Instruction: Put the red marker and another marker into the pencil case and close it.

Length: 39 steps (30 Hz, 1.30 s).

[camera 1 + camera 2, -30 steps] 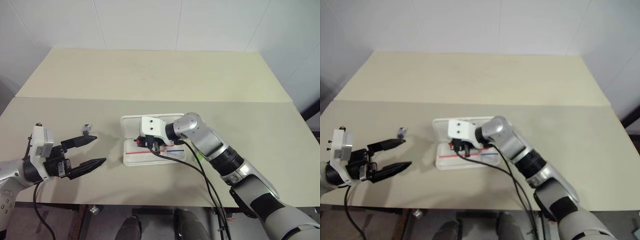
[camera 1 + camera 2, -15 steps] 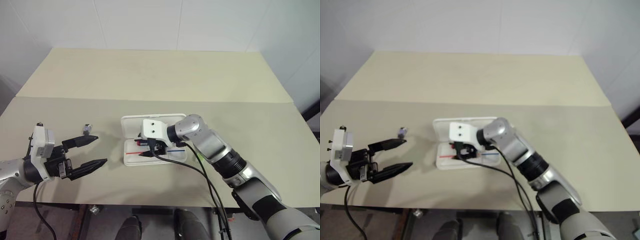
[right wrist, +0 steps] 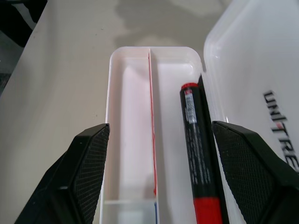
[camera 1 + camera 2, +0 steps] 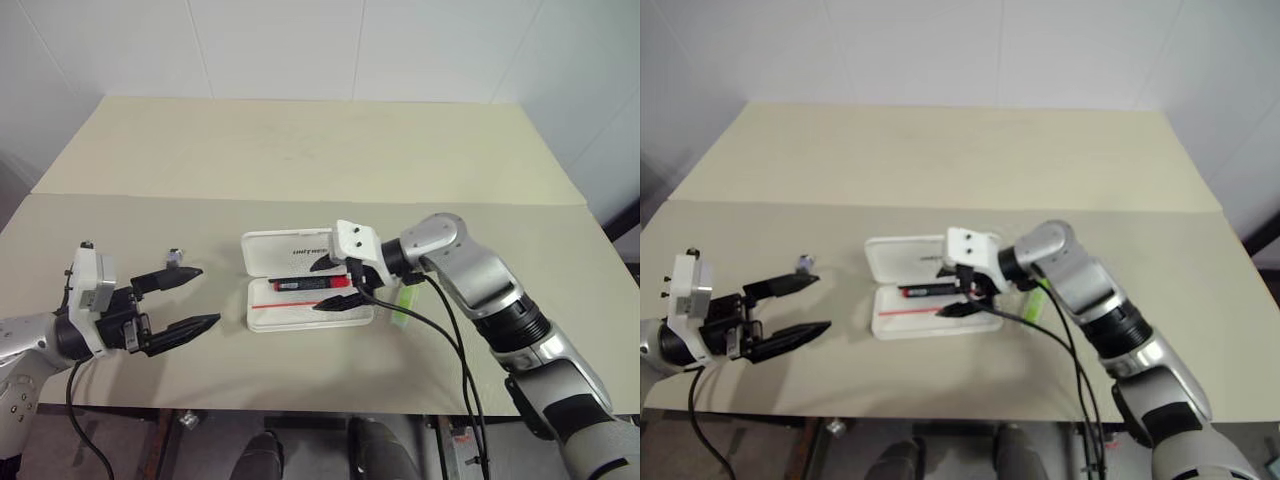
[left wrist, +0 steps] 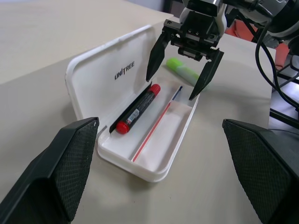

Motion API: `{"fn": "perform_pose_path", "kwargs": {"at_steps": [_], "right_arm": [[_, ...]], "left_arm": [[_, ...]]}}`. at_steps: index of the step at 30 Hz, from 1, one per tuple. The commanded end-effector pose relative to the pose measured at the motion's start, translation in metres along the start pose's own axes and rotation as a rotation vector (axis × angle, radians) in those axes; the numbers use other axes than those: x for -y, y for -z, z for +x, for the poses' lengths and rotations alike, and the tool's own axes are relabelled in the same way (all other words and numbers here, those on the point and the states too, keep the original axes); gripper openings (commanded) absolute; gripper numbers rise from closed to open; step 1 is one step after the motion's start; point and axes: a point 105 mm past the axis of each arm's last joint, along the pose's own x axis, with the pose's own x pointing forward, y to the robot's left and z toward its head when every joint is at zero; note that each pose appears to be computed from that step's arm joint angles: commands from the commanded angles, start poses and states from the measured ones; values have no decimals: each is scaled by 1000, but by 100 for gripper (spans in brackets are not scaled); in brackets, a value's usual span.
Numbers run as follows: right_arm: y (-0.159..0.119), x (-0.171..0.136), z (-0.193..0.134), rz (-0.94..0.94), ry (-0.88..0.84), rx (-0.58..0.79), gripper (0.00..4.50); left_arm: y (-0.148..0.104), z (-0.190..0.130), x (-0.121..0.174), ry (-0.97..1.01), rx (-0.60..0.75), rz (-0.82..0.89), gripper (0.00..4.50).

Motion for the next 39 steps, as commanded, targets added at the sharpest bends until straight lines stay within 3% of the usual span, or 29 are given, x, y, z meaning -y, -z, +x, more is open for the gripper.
{"fn": "perform_pose_path", "kwargs": {"at_steps": [1,15,26,29,33,39], "right_arm": [[1,4,-19,3,43,9,445],[38,-2,-76,184,207,-88,445],[68,-6,-88,356,389,-218,445],[70,-7,-90,390,426,-221,445],[76,4,-97,505,577,-225,445],[76,0,-99,625,637,-248,445]], "left_arm": [[-4,1,0,2,19,21,450],[-2,11,-6,35,42,21,450],[-2,20,-10,108,65,70,450],[-7,22,-13,116,112,105,450],[0,22,-10,179,76,124,450],[3,24,-12,193,67,126,450]]}}
